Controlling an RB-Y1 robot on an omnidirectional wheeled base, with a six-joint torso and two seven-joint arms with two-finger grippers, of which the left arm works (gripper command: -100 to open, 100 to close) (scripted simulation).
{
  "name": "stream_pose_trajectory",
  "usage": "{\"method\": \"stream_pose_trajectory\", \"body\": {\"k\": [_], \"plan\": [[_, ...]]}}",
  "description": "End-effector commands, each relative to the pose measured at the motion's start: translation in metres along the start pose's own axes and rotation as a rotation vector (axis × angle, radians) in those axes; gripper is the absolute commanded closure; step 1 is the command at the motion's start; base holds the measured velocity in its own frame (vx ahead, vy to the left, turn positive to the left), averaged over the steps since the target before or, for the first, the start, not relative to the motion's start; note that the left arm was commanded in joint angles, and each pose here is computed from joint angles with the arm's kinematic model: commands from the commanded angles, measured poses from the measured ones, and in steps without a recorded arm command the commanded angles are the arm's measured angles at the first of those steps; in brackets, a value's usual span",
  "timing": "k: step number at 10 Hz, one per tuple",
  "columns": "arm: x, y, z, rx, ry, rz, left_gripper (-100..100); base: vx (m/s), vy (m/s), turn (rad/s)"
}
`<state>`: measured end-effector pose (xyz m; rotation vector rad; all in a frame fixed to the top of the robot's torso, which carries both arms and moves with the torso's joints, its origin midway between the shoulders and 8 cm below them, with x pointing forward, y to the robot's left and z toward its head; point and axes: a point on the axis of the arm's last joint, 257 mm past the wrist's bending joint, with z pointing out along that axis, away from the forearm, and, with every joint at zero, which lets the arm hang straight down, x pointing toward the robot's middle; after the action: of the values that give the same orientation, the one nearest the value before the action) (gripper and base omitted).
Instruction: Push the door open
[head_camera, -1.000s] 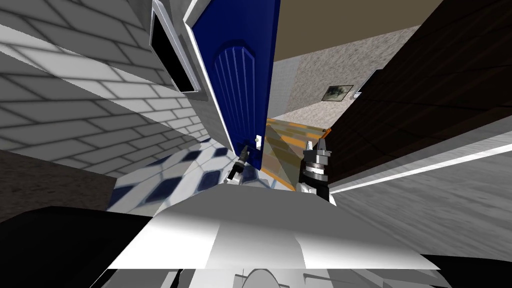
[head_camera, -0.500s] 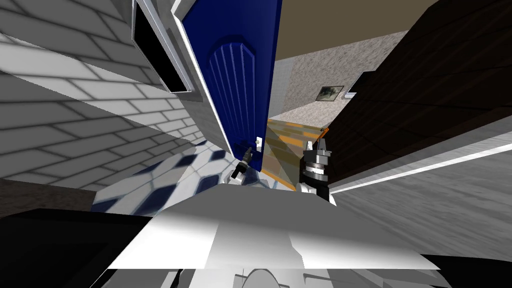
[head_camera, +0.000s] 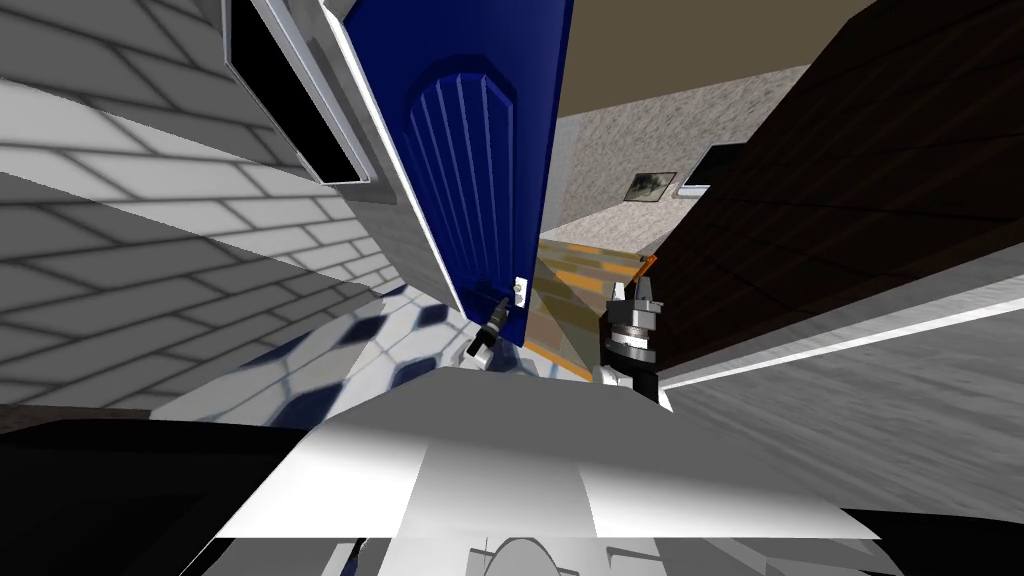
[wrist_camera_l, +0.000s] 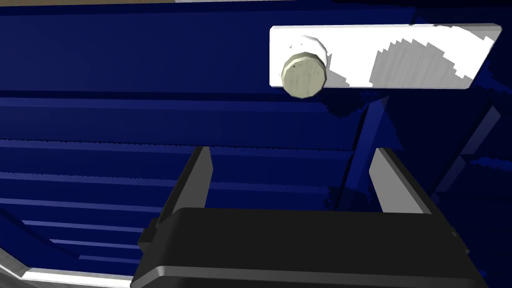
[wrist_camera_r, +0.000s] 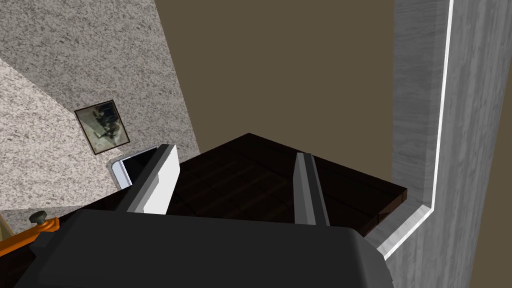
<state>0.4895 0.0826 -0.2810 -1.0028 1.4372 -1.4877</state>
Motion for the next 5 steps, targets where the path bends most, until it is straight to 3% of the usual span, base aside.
{"method": "stream_pose_trajectory", "body": {"k": [1,3,5], "plan": [[0.0037,0.0076,0.0020,-0.015,0.012,0.001,-100,0.076,0.085,-0.069],[0.0048,0.0090,0.0032,-0.019,0.017,0.002,-100,0.053,0.073,-0.056],[0.0024,0.0110,0.0058,-0.021,0.011,0.001,-100,0.159,-0.027,-0.035]]}}
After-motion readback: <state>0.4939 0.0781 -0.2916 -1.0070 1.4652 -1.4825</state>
